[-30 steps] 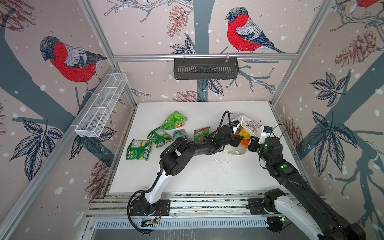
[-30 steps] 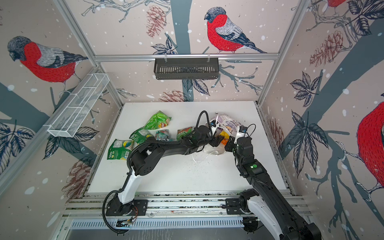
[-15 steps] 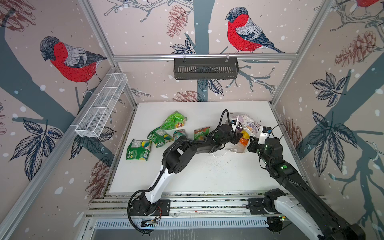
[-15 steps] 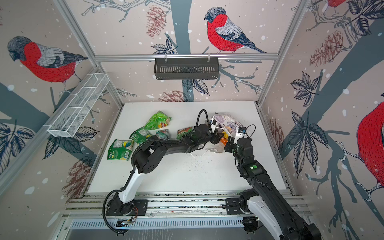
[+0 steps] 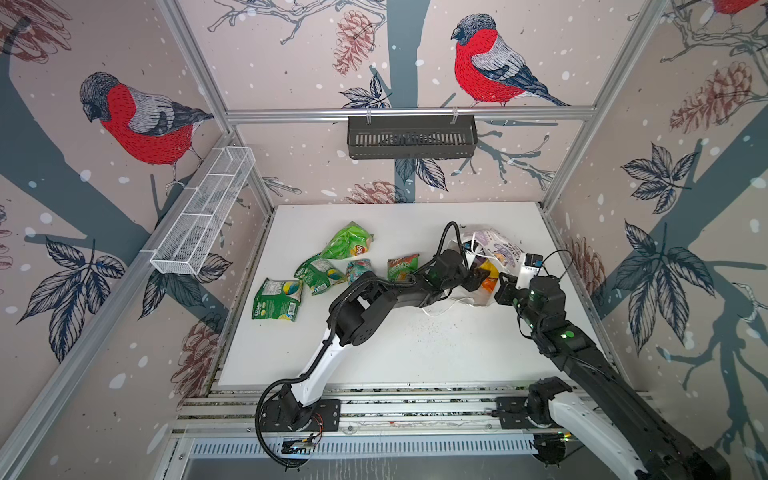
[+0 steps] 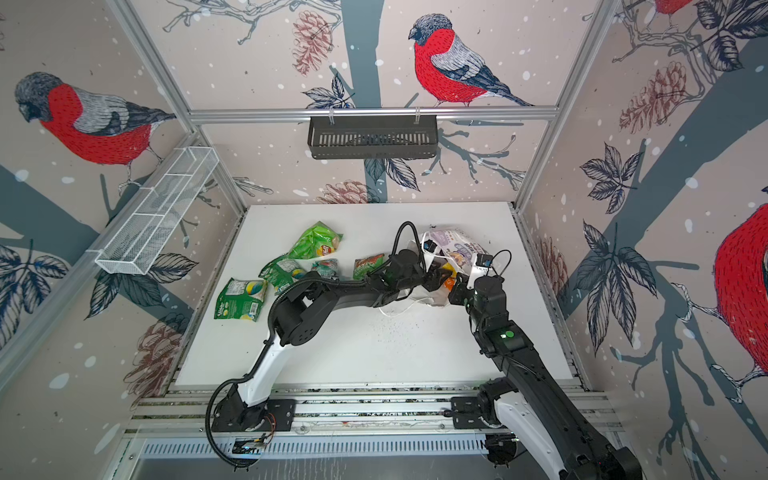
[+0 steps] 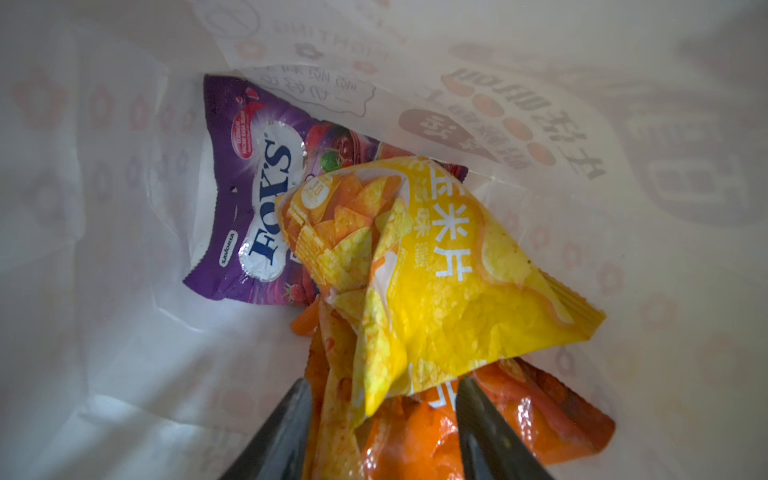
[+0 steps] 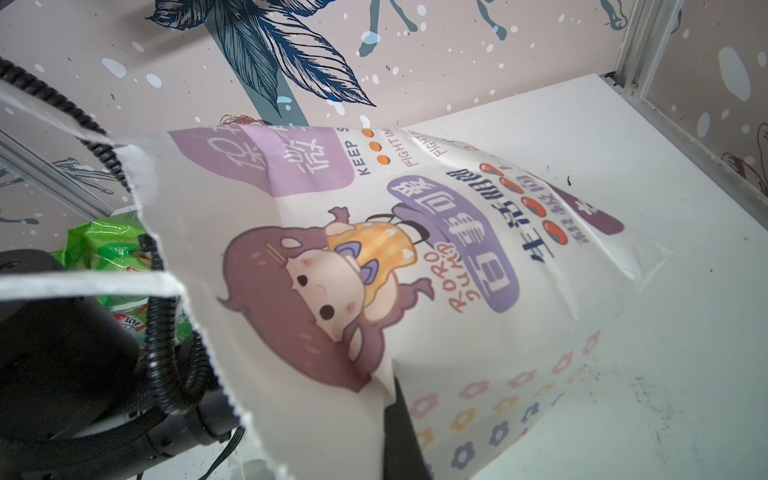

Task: Take the snacks out of the paper bag
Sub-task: 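Lower the left gripper into the bag toward the yellow chip packet, then close the left gripper on the yellow chip packet and lift it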

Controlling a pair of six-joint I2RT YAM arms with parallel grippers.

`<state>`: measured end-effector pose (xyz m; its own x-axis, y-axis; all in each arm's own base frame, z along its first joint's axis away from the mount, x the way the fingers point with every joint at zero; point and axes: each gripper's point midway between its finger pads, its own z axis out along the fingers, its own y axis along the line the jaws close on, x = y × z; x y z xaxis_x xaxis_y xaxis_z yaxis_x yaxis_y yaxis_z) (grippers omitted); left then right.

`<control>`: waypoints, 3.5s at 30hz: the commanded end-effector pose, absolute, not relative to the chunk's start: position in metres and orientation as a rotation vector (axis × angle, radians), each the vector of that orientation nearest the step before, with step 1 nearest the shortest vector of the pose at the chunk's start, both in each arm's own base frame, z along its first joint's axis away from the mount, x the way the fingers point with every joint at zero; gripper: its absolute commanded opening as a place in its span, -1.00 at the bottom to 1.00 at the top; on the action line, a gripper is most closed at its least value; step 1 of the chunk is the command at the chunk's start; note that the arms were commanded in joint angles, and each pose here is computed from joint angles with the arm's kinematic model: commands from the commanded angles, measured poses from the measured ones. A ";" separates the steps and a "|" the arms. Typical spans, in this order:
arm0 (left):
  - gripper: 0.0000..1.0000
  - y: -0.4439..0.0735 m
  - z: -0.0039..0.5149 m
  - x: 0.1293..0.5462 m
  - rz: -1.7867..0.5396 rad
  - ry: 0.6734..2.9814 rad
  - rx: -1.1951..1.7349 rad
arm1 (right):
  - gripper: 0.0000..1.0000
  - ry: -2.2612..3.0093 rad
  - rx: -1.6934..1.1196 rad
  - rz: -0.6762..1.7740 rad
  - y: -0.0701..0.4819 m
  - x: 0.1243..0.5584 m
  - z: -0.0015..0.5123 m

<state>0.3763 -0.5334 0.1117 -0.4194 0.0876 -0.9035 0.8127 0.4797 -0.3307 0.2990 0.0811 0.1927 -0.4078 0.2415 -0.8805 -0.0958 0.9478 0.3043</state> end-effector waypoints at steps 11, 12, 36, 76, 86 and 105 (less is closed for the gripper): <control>-0.21 -0.544 0.124 0.383 -1.047 1.774 0.749 | -1.00 1.901 0.078 0.391 0.085 0.301 0.205; -0.22 -0.544 0.123 0.382 -1.049 1.772 0.753 | -1.00 1.901 0.077 0.392 0.085 0.301 0.206; -0.88 -0.544 0.117 0.385 -1.058 1.780 0.721 | -1.00 1.899 0.097 0.390 0.083 0.301 0.204; -1.00 -0.494 0.164 0.353 -1.018 1.726 0.681 | -1.00 1.901 0.164 0.353 0.072 0.305 0.206; -1.00 -0.479 0.168 0.345 -0.964 1.747 0.686 | -1.00 1.905 0.179 0.351 0.070 0.305 0.203; -1.00 -0.450 0.179 0.334 -0.792 1.773 0.706 | -1.00 1.895 0.220 0.249 0.050 0.303 0.208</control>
